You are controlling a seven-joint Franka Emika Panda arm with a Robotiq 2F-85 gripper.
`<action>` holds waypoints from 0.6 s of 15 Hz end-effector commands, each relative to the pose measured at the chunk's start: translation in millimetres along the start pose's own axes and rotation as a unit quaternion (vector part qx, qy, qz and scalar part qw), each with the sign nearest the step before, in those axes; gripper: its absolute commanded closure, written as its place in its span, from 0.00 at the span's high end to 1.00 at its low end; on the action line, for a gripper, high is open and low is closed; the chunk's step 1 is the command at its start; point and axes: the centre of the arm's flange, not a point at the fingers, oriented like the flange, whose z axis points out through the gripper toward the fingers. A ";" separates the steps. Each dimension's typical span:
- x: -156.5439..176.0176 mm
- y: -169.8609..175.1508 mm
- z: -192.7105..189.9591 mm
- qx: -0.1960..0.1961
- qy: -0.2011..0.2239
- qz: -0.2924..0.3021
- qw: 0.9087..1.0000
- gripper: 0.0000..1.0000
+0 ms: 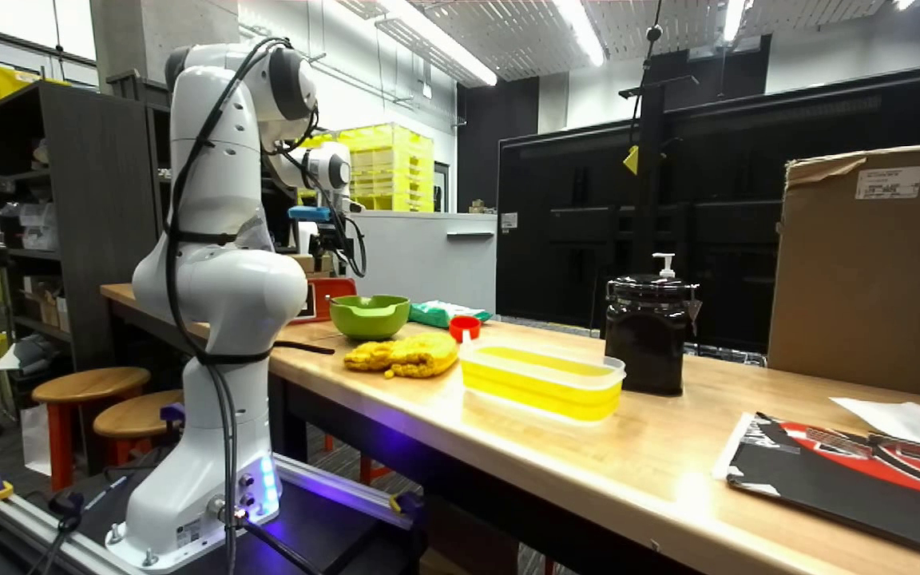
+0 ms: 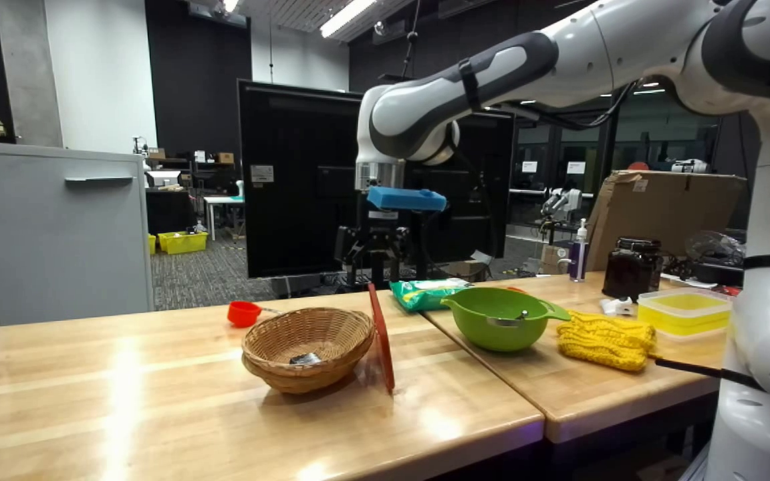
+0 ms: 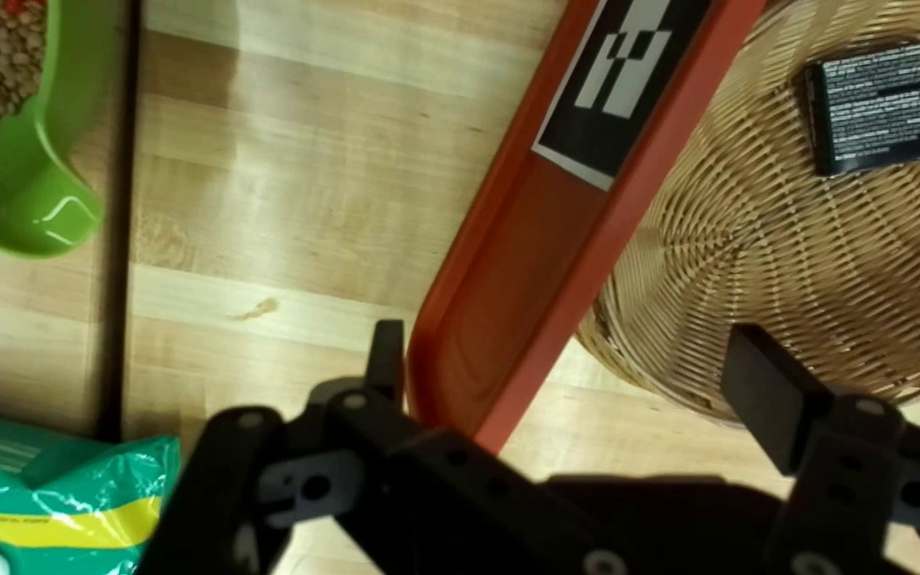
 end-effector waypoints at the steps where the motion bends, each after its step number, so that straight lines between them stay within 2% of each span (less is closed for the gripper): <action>1: -5.1 -3.1 16.5 0.016 -0.008 0.014 1.000 1.00; 5: -5.8 -4.3 34.2 0.027 -0.019 0.019 0.999 1.00; 6: -6.1 -5.0 37.1 0.028 -0.020 0.020 0.999 0.75; 7: -6.0 -5.3 40.4 0.029 -0.022 0.020 0.999 0.74; 9: -5.6 -6.3 43.1 0.028 -0.024 0.019 0.999 0.61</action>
